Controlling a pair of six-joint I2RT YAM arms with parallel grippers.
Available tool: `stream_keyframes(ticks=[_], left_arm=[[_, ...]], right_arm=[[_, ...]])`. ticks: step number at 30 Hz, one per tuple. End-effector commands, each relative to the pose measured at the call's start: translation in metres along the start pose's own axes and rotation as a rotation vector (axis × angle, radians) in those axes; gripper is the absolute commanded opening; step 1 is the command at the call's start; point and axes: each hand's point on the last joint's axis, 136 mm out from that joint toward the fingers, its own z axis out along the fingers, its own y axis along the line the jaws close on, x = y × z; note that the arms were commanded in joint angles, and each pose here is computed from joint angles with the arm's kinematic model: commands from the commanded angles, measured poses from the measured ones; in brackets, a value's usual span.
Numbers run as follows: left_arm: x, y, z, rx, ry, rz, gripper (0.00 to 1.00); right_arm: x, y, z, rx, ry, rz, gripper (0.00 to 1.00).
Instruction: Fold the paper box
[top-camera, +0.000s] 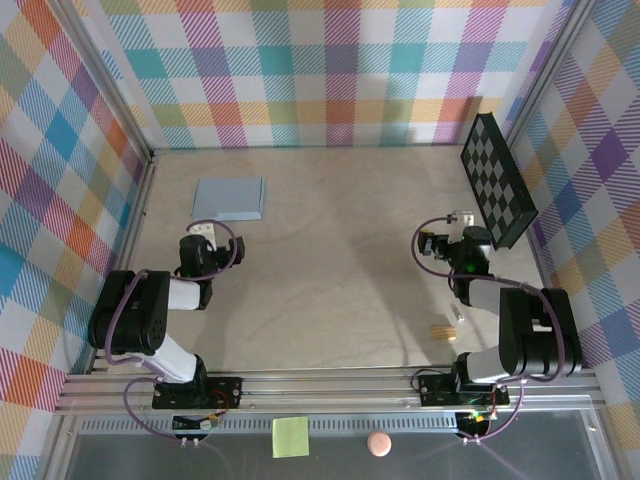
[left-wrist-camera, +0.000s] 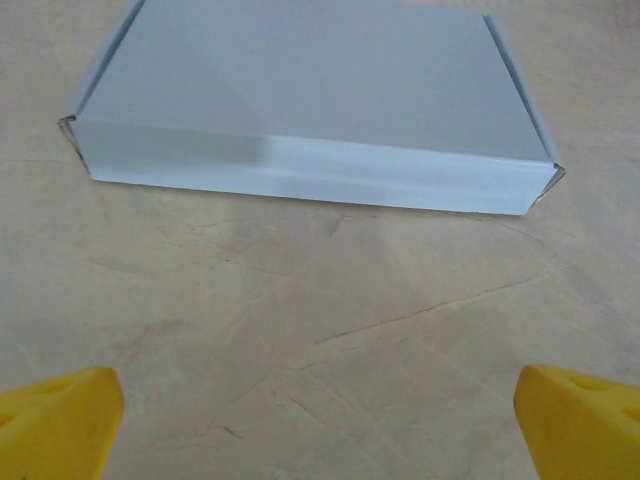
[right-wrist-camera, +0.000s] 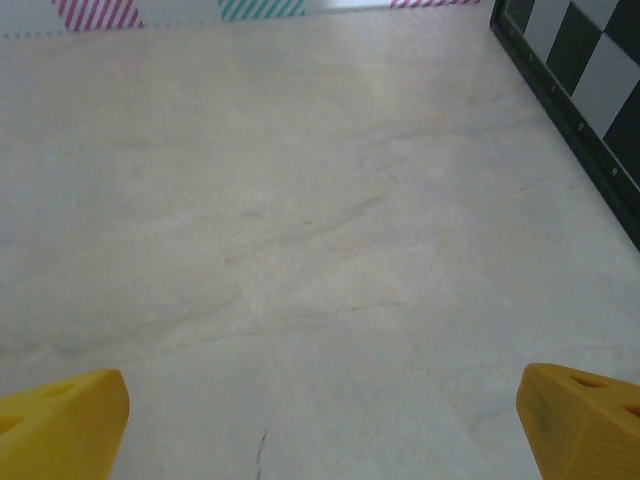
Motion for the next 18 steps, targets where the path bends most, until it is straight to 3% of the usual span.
stream_keyframes(ticks=[1,3,18], left_arm=[[-0.0204,-0.0108,-0.0007,0.06,-0.08,0.029,1.0],[-0.0208,-0.0109,0.001,0.052,-0.078,0.038,1.0],[-0.0207,-0.0117,0.0016,0.031,-0.073,0.051,1.0]], right_arm=[[-0.0088,0.0133,0.0047,-0.095,-0.107,0.022,0.99],[-0.0066,0.0177,0.0085,-0.123,-0.057,0.012,0.99],[-0.0067,0.0154,0.0101,-0.105,-0.057,0.014,0.99]])
